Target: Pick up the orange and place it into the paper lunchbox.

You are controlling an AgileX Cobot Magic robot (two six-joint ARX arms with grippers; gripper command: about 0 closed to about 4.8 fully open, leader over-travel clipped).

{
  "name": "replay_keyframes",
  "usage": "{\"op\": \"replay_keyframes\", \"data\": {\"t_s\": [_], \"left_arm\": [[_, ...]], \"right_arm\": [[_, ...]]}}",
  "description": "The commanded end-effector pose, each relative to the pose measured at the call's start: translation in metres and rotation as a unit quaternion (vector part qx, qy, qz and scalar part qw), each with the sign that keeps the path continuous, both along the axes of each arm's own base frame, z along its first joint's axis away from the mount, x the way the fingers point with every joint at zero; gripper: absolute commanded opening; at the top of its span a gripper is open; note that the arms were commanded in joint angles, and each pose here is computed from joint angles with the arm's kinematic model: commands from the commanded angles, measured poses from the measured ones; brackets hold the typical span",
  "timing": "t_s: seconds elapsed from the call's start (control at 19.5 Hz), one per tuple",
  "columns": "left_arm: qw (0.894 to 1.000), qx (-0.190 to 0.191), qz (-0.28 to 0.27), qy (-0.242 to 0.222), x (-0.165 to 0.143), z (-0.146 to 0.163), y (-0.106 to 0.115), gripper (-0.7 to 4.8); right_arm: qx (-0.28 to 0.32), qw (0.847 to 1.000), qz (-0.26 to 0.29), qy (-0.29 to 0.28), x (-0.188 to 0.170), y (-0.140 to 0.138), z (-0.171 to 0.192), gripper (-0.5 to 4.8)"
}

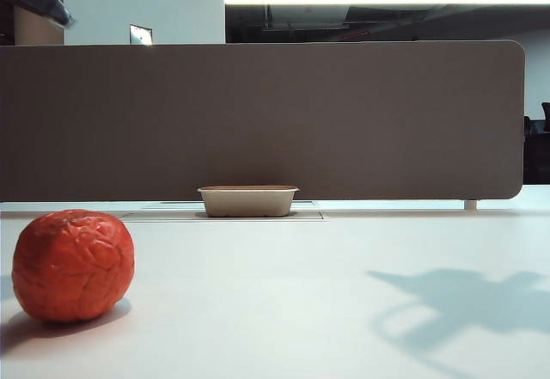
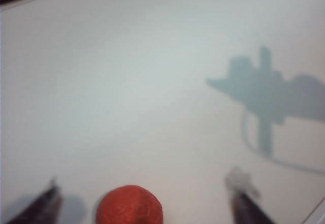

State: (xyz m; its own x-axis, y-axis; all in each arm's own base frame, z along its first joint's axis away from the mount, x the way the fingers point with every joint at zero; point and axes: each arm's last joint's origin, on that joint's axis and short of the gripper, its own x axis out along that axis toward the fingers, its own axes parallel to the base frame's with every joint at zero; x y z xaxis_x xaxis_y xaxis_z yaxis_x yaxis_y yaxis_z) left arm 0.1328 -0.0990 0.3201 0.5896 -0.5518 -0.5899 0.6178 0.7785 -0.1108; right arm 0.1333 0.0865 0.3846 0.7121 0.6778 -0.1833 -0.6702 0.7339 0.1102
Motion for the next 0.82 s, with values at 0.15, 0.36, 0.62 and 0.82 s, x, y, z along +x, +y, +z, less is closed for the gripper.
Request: {"op": "replay_keyframes", "data": {"t_s": [0.15, 0.36, 0.62, 0.82], "left_arm": [[0.998, 0.030, -0.003, 0.046, 0.010, -0.016, -0.008, 4.79], [0.994, 0.061, -0.009, 0.087, 0.022, -0.034, -0.016, 4.79], [0.986, 0.107, -0.022, 0.125, 0.038, -0.057, -0.028, 4.79], [0.979, 0.131, -0.027, 0.155, 0.049, -0.078, -0.036, 4.79]], "right_arm": [[-0.005, 1.000, -0.002, 0.005, -0.001, -0.001, 0.000, -0.06], [-0.013, 1.000, -0.008, -0.002, -0.001, -0.001, 0.000, -0.06], [-0.013, 1.000, -0.008, -0.003, -0.001, -0.001, 0.000, -0.05], [-0.013, 1.000, -0.008, -0.002, -0.001, -0.001, 0.000, -0.05]]}}
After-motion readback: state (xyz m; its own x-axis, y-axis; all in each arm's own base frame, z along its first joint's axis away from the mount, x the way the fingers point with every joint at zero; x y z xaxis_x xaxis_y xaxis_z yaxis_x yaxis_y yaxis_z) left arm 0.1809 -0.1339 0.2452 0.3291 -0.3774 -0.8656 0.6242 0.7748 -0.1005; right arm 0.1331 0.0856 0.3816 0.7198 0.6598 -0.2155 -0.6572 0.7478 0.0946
